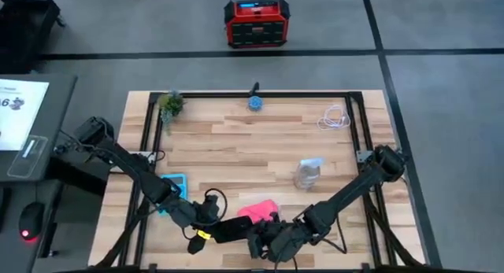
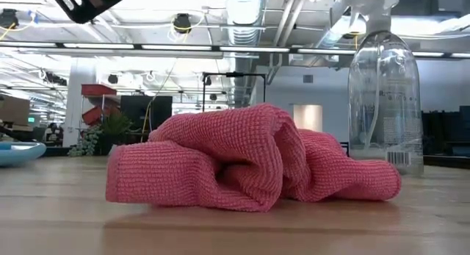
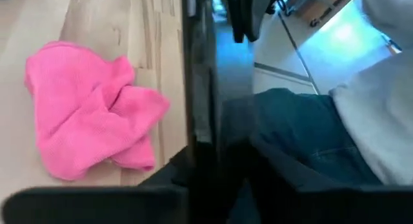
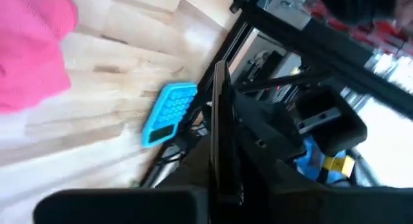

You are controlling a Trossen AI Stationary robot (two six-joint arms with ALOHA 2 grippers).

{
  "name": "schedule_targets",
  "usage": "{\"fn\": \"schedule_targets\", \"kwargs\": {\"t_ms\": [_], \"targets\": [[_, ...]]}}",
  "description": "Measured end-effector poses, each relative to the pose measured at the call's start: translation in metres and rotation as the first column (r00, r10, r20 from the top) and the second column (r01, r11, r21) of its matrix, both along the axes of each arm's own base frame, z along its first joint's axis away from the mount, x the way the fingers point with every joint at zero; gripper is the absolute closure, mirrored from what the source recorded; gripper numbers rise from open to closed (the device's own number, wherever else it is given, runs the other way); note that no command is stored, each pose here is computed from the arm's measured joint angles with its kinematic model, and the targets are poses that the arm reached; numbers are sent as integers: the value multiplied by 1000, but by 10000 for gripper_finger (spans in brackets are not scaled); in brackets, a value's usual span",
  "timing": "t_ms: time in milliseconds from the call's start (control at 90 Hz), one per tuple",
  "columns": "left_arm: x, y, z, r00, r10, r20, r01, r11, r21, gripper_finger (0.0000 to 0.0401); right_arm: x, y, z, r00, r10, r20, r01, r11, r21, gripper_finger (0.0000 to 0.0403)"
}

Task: Apply microfiber cloth
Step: Spray the front of the black cellphone using transparent spray bottle

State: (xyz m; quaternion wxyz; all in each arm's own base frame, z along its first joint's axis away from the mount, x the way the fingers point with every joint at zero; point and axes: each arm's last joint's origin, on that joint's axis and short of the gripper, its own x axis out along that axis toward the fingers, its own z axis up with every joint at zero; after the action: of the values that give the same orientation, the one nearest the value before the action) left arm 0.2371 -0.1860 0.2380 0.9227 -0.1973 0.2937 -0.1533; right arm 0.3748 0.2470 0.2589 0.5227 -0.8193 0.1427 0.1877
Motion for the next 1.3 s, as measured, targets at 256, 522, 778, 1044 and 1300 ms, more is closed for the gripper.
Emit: {"fn": "schedule_targets", "kwargs": {"t_ms": [256, 522, 778, 1044, 1300], "targets": [[0, 9, -3, 999, 14, -31, -12, 997, 78, 261, -4, -3, -6, 993, -95, -67, 102, 988, 116, 381], [5, 23, -5, 997, 39, -64, -31, 992, 123, 259, -7, -5, -11, 975, -193, -114, 214, 953, 214, 381], [10, 33, -7, 995, 49, -84, -37, 990, 136, 259, -9, -6, -13, 966, -223, -132, 249, 940, 232, 381], [14, 30, 0, 1000, -3, -2, 3, 994, 107, 257, -14, 3, -10, 972, -210, -101, 228, 945, 233, 381], [30, 20, -10, 996, -28, 90, 17, 992, 126, 254, -19, 19, -7, 993, -117, -26, 120, 983, 141, 388]]}}
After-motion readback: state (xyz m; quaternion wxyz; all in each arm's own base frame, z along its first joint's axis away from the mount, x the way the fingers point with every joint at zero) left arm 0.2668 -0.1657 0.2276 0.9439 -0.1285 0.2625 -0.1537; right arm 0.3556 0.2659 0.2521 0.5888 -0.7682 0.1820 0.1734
